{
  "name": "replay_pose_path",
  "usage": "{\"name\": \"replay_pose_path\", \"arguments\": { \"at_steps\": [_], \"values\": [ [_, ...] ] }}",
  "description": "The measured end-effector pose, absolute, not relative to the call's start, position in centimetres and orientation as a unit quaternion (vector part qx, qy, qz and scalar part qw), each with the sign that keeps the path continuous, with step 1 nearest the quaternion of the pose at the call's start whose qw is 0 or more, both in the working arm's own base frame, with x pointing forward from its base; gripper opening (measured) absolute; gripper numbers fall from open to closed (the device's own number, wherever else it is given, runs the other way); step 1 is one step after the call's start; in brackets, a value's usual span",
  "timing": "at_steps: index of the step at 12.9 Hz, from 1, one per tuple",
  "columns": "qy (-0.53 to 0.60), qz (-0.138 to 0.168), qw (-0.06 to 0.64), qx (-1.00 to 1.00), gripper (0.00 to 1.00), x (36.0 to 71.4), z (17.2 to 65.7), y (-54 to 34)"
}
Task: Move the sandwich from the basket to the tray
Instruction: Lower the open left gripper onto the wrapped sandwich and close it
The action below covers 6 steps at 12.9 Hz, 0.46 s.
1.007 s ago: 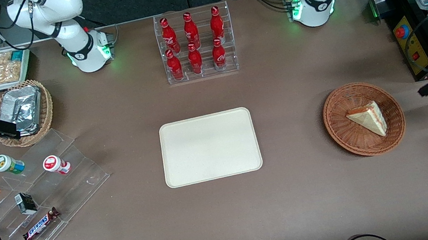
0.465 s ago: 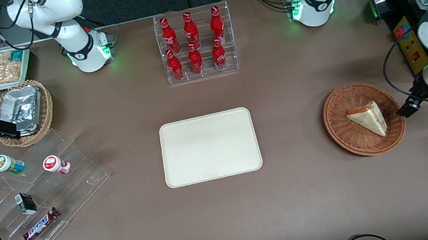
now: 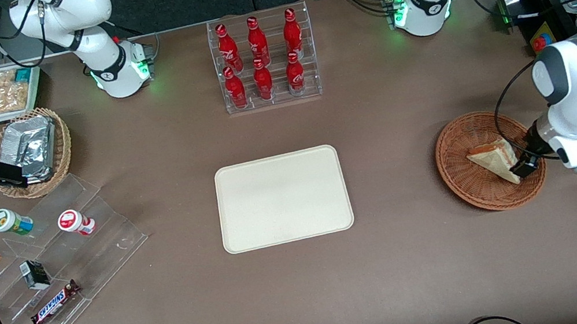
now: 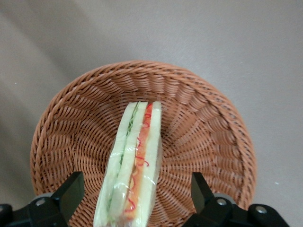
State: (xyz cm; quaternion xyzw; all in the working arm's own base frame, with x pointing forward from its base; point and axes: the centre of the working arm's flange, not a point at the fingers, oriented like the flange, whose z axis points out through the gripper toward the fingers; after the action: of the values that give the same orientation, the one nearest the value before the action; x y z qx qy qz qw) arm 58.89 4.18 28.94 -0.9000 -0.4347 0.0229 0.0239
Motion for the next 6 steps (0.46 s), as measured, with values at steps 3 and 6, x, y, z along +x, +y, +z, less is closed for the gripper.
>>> {"name": "replay_pose_path", "arguments": {
  "at_steps": [3,6],
  "values": [
    [-0.435,0.048,0.034,-0.899,1.0,58.4,25.8,4.3],
    [-0.434,0.06,0.039,-0.898,1.0,57.9,24.5,4.3]
  ]
}}
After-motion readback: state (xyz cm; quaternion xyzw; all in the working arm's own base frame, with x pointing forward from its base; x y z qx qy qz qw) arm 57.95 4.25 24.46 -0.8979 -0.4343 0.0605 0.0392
